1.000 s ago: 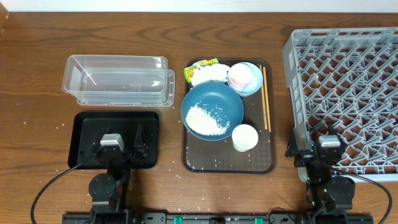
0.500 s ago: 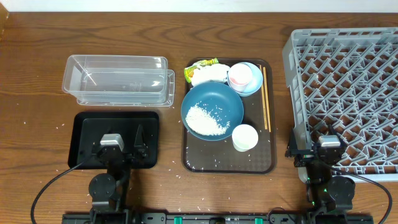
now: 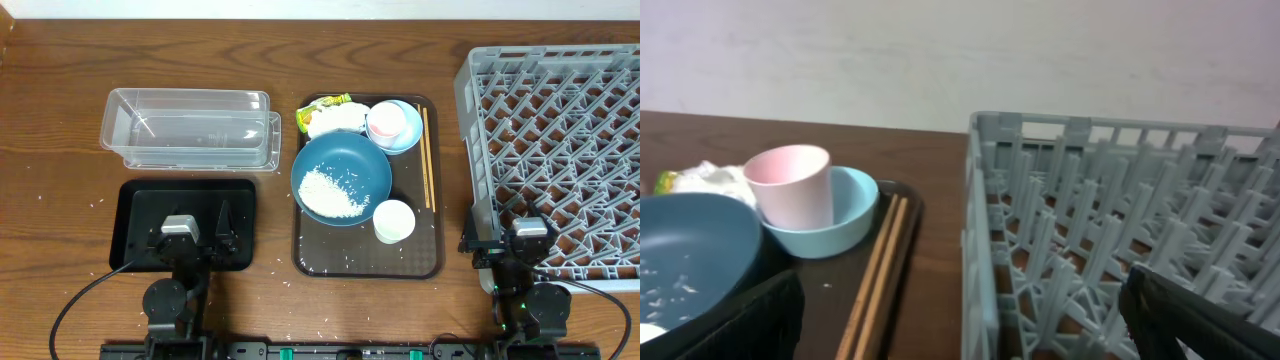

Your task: Sort waste into correct bins and load items into the dishwasher rack

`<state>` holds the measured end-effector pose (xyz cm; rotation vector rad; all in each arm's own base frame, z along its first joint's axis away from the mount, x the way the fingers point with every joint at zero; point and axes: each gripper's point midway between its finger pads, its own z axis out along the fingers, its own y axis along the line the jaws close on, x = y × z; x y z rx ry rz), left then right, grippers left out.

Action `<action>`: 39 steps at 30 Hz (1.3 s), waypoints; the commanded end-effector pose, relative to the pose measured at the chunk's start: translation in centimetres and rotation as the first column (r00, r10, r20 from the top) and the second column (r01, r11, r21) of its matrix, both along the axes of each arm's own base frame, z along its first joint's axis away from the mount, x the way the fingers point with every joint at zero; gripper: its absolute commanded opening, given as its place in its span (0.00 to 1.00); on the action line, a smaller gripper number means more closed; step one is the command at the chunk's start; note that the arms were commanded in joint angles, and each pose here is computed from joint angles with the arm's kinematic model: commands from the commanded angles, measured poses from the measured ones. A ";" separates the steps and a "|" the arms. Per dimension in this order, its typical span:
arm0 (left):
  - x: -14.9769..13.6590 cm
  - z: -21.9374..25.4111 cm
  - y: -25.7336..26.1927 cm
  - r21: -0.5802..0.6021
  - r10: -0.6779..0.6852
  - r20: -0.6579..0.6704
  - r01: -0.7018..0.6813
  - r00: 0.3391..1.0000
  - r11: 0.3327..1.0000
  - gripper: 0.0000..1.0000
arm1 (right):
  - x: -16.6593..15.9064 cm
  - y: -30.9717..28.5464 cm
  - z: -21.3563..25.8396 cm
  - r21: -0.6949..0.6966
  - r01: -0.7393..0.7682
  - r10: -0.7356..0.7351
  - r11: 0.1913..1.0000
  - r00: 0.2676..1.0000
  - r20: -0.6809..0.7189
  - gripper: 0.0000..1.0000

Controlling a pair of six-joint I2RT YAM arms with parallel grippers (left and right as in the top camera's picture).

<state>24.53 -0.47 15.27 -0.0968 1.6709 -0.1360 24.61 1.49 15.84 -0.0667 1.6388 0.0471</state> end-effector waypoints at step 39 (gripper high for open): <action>-0.1 -1.4 -0.2 0.013 -0.015 -0.046 0.016 0.999 1.000 0.89 | 2.5 5.5 18.7 0.559 -0.297 0.276 0.774 0.953 0.124 0.99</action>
